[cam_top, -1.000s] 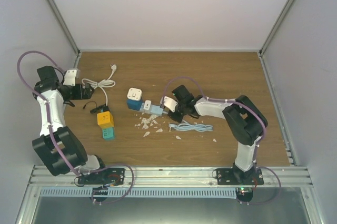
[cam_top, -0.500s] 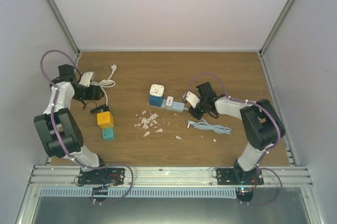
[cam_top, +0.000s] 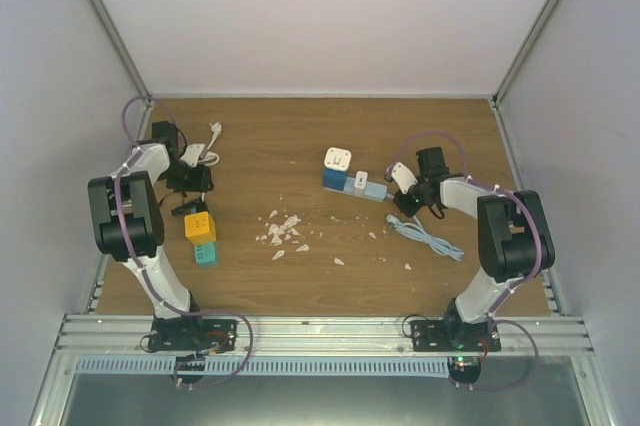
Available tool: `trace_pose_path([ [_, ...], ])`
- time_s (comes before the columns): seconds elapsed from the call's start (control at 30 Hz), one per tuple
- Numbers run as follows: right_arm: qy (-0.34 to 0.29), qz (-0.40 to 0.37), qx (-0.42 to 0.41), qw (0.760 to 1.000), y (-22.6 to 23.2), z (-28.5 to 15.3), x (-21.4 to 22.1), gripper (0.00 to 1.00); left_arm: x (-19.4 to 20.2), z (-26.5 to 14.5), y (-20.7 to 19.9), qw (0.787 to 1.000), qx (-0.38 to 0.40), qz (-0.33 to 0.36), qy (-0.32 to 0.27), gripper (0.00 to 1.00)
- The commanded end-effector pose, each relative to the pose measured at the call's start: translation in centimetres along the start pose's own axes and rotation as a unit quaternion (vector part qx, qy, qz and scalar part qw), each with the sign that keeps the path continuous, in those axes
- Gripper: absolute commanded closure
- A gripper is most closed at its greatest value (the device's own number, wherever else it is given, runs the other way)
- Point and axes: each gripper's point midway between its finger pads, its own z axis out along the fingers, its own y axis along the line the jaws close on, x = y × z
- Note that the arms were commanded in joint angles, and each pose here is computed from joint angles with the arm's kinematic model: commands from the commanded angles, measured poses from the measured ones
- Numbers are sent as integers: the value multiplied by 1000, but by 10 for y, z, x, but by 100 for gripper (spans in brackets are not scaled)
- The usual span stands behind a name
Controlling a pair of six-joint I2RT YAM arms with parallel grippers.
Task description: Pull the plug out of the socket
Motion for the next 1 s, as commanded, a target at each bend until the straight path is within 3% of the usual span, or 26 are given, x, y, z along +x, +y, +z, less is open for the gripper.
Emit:
trace_pose_path([
  [0.0,47,28,42,998,-38,-3,31,99,-15,7,11,999,-41,0,-5,48],
  [0.27,55,56,59,995,-69,-11,59,96,-23,25,13,998,-57,3,13,52],
  [0.37,50,57,54,996,-72,-16,61,85,-26,34,2,998,-52,20,21,56],
  [0.47,37,52,53,997,-73,-25,57,66,-27,43,-8,998,-49,35,29,60],
  [0.6,18,46,51,997,-72,-38,48,49,-30,52,-23,997,-39,53,37,66],
  [0.97,-59,26,41,997,-60,-88,8,25,-22,71,-104,982,24,177,60,69],
])
